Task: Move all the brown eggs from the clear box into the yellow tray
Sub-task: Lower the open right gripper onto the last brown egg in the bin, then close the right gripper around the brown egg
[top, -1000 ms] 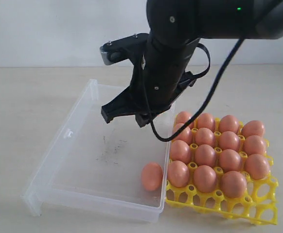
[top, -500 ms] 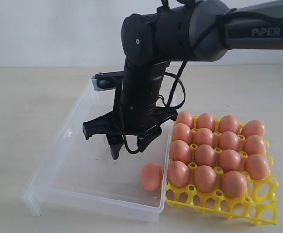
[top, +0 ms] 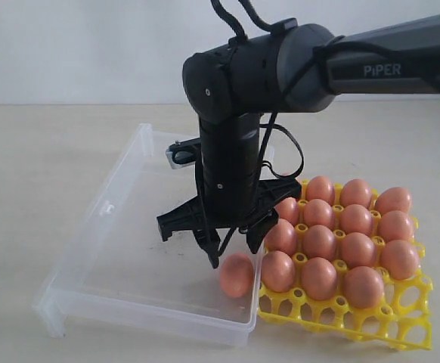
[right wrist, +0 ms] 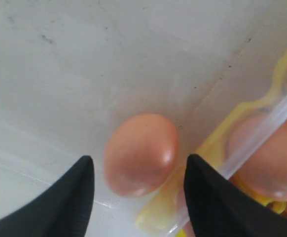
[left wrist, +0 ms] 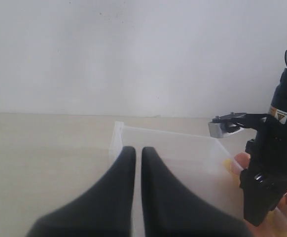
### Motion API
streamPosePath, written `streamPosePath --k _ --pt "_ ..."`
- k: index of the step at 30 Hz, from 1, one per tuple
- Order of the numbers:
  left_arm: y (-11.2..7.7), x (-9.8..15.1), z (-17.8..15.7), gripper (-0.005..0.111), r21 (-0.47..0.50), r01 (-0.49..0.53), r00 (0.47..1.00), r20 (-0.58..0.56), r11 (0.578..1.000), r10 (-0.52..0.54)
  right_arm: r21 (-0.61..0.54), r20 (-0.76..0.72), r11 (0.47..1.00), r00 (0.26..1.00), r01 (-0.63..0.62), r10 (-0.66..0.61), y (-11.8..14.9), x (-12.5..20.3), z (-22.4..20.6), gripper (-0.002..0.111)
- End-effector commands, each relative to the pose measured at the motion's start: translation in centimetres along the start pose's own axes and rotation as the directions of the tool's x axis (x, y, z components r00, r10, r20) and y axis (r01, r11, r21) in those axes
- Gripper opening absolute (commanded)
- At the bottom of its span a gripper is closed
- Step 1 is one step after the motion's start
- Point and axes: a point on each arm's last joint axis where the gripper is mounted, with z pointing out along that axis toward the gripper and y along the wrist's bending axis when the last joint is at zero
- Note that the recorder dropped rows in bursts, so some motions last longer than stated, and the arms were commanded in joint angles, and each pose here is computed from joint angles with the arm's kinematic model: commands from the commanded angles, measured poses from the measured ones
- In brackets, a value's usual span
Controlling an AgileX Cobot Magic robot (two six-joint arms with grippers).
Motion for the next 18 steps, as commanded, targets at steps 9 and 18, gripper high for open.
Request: streamPosePath --k 9,18 --pt "-0.1 0.0 0.0 0.004 0.011 0.010 1.000 0.005 1.000 -0.010 -0.046 -0.044 0.998 0.999 -0.033 0.031 0.9 0.1 0.9 0.047" --pt "-0.1 0.0 0.0 0.004 0.011 0.010 1.000 0.005 1.000 -0.010 -0.017 -0.104 0.999 0.994 0.038 -0.040 1.4 0.0 3.6 0.047"
